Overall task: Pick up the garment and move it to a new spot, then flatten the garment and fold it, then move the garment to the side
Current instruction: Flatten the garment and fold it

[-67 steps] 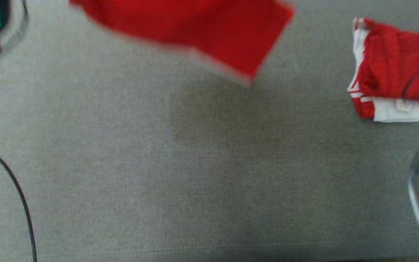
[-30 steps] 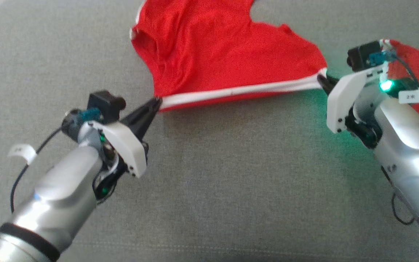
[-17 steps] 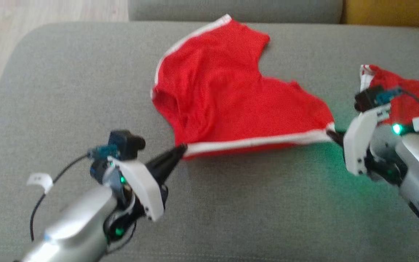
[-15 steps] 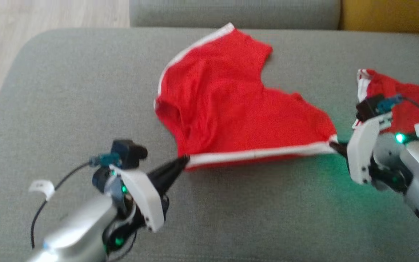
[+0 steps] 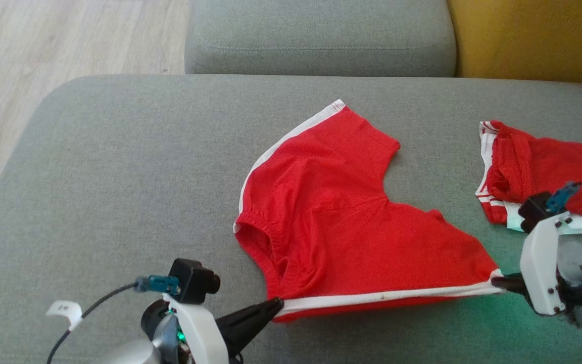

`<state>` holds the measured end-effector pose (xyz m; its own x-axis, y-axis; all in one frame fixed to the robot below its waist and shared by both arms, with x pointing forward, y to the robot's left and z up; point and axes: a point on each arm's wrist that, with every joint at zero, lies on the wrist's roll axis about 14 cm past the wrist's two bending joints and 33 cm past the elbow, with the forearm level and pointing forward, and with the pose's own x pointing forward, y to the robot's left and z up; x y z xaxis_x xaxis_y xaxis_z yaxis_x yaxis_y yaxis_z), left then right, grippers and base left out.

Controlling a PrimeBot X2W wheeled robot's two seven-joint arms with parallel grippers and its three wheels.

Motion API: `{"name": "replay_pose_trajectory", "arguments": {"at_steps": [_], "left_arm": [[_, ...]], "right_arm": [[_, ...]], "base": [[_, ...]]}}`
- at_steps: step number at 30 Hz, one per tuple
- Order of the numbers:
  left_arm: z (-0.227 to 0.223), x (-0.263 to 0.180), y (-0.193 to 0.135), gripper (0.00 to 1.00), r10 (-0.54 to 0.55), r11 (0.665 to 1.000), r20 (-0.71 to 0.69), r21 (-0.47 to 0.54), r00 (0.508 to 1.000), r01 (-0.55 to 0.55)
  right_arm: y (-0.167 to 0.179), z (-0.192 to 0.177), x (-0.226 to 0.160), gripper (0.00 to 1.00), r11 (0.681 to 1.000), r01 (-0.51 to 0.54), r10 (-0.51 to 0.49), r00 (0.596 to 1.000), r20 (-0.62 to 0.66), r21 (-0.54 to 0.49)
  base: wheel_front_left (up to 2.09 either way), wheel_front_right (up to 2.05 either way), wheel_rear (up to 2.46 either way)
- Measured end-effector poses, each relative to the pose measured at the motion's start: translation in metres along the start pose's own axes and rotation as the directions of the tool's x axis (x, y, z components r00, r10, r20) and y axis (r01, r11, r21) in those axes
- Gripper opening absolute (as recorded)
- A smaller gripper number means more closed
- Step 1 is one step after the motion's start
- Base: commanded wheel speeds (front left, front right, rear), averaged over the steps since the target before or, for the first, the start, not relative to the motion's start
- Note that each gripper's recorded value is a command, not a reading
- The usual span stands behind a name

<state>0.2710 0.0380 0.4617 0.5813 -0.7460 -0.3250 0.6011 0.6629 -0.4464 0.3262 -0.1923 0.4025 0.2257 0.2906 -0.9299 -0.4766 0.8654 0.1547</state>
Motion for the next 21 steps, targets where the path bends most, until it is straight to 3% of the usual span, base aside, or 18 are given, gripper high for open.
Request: {"name": "replay_pose_trajectory", "arguments": {"at_steps": [9, 16, 21], "left_arm": [[0.026, -0.002, 0.007, 0.0, 0.032, 0.999, 0.082, -0.002, 0.996, -0.032], [0.064, 0.004, 0.022, 0.0, 0.062, 0.998, 0.187, 0.016, 0.98, -0.066], [0.076, 0.012, 0.03, 0.0, 0.07, 0.997, 0.214, 0.015, 0.974, -0.075]], "right_arm": [[-0.003, 0.036, -0.013, 0.0, 0.999, 0.01, -0.007, 0.997, 0.08, -0.035], [-0.006, 0.108, -0.024, 0.0, 0.999, 0.023, -0.014, 0.974, 0.228, -0.035], [-0.008, 0.143, -0.017, 0.0, 0.999, 0.019, -0.01, 0.967, 0.254, -0.034]], "base": [[0.0, 0.0, 0.0], [0.0, 0.0, 0.0], [0.0, 0.0, 0.0]]}}
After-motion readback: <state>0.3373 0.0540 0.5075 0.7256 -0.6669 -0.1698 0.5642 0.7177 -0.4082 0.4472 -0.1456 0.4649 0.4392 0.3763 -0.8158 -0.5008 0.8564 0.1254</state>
